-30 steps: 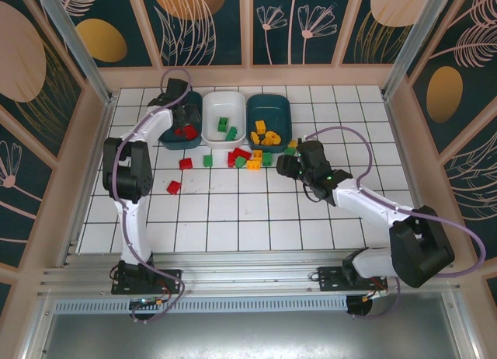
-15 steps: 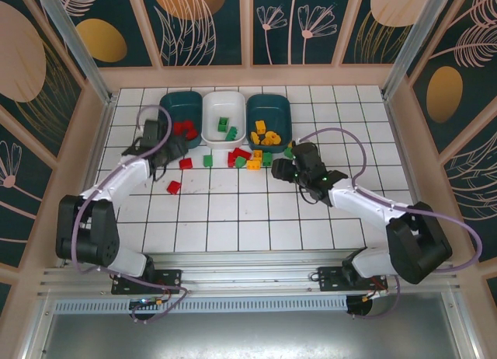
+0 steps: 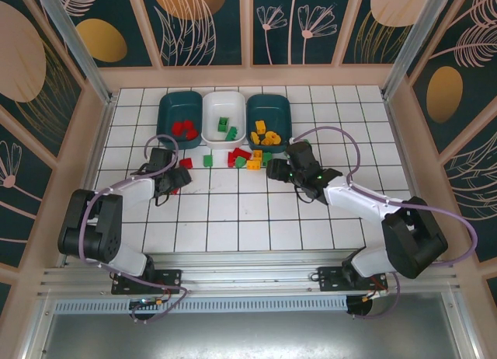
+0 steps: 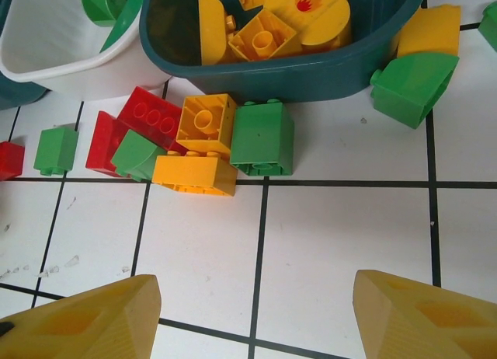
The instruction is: Sort the legos into containers by color
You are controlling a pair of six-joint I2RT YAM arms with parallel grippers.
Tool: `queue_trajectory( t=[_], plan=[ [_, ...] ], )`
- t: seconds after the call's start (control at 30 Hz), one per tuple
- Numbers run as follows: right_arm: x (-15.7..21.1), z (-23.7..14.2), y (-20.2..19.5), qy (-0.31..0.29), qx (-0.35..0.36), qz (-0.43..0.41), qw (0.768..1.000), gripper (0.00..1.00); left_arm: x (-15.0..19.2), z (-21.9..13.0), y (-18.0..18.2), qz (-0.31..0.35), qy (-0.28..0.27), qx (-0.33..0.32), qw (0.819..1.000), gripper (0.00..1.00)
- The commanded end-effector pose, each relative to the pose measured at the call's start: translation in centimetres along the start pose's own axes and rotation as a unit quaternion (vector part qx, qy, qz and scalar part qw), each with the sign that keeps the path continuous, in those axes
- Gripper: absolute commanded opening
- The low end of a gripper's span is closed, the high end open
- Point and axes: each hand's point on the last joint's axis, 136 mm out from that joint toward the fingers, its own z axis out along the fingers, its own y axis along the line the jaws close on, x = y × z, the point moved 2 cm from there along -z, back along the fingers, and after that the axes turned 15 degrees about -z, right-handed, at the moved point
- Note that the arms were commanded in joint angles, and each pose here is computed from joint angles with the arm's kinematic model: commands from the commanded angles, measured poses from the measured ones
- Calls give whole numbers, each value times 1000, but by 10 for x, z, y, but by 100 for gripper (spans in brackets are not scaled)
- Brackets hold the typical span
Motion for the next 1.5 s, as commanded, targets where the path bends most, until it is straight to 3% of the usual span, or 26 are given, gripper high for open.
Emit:
queue_trajectory(
  t=[0.0, 0.17, 0.43, 0.63, 0.87, 1.2, 1.47],
  plan=[
    [-7, -7, 0, -15, 4, 5, 1000, 67, 34, -2, -21, 16, 41, 38, 998, 79],
    [-10, -4, 5, -16, -2, 6, 1000, 67, 57, -17, -37, 29, 48, 56, 997, 78],
    [-8, -2, 8, -13, -4, 2, 1000, 67, 48, -19, -31, 43, 24, 20, 999, 78],
    [-5, 0, 6, -11, 1, -3, 1000, 67, 55, -12, -36, -10, 43, 34, 998, 76],
    [-4, 2, 6, -9, 1, -11, 1000, 67, 38, -7, -62, -40, 13, 74, 996, 77],
    [0, -8, -7, -17, 11, -8, 1000, 67, 31, 10, -84, 10, 26, 61, 998, 74],
    [-2, -7, -7, -20, 2, 1, 1000, 67, 43, 8, -60, 70, 20, -21, 997, 68]
  ],
)
